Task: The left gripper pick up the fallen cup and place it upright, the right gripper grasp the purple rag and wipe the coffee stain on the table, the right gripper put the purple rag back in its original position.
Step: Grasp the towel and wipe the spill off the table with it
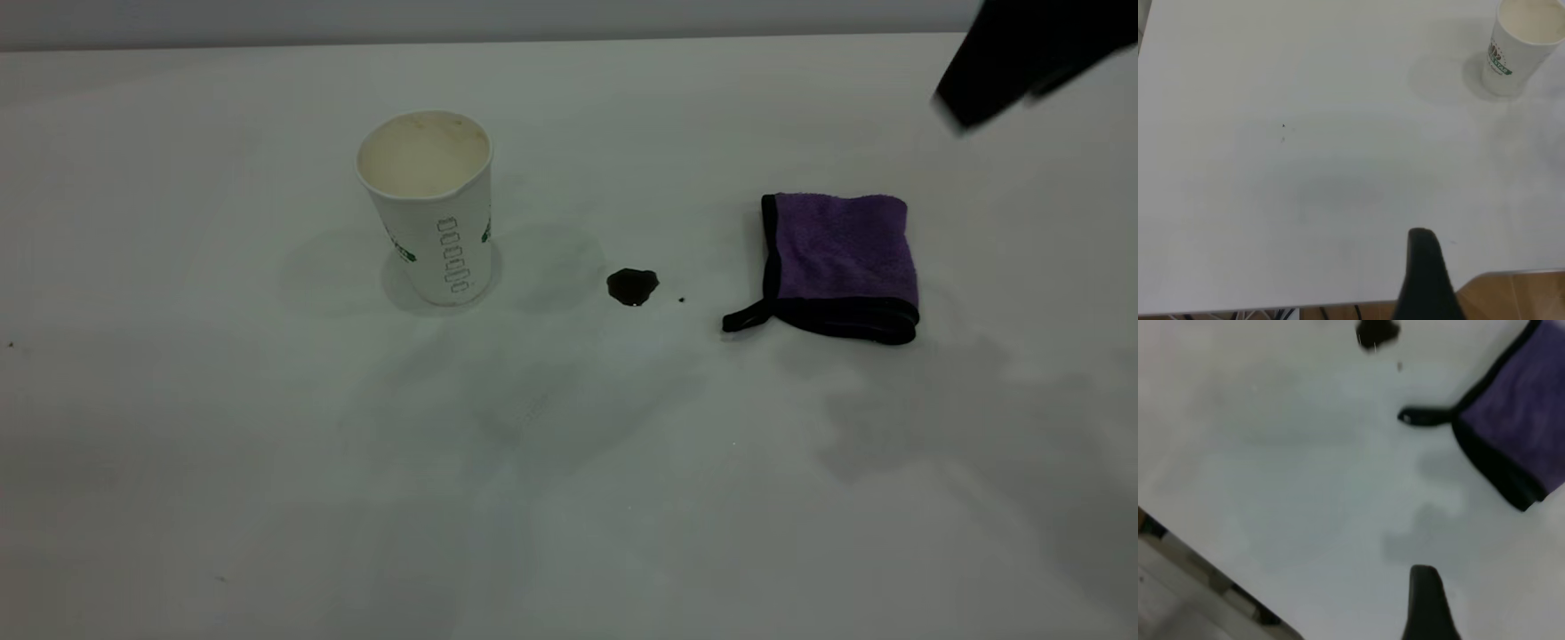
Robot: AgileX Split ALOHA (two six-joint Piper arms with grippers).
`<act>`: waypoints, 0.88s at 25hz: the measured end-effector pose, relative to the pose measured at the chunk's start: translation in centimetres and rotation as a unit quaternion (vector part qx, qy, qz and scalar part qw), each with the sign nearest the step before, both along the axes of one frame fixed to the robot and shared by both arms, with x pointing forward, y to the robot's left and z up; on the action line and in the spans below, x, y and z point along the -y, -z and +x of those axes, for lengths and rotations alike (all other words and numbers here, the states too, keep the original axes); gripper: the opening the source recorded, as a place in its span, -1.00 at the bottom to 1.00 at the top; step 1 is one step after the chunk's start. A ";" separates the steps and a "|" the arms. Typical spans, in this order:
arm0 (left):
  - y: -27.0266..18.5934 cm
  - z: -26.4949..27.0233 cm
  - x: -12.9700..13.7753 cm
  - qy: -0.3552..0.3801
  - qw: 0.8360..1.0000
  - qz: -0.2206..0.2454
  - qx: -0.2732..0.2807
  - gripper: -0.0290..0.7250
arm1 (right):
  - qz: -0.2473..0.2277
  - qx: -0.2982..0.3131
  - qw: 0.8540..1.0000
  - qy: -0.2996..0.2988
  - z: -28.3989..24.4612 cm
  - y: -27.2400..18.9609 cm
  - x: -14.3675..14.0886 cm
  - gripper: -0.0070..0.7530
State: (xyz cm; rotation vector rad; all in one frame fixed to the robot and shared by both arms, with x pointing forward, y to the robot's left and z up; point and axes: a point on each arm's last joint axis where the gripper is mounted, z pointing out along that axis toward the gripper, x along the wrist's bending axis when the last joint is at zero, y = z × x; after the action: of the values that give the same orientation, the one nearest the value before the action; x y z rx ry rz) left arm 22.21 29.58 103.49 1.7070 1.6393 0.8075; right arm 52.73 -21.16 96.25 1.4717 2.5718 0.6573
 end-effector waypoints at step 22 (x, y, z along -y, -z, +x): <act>0.0 0.0 0.0 -0.001 1.000 -0.001 0.000 0.61 | -0.101 -0.092 0.991 0.012 14.5 16.1 -1.3 0.45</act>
State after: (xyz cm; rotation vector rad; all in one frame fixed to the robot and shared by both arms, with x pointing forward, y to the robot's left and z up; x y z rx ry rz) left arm 22.21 29.58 103.49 1.7034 1.6425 0.8065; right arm 67.20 -19.89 80.10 1.5586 2.6543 0.2573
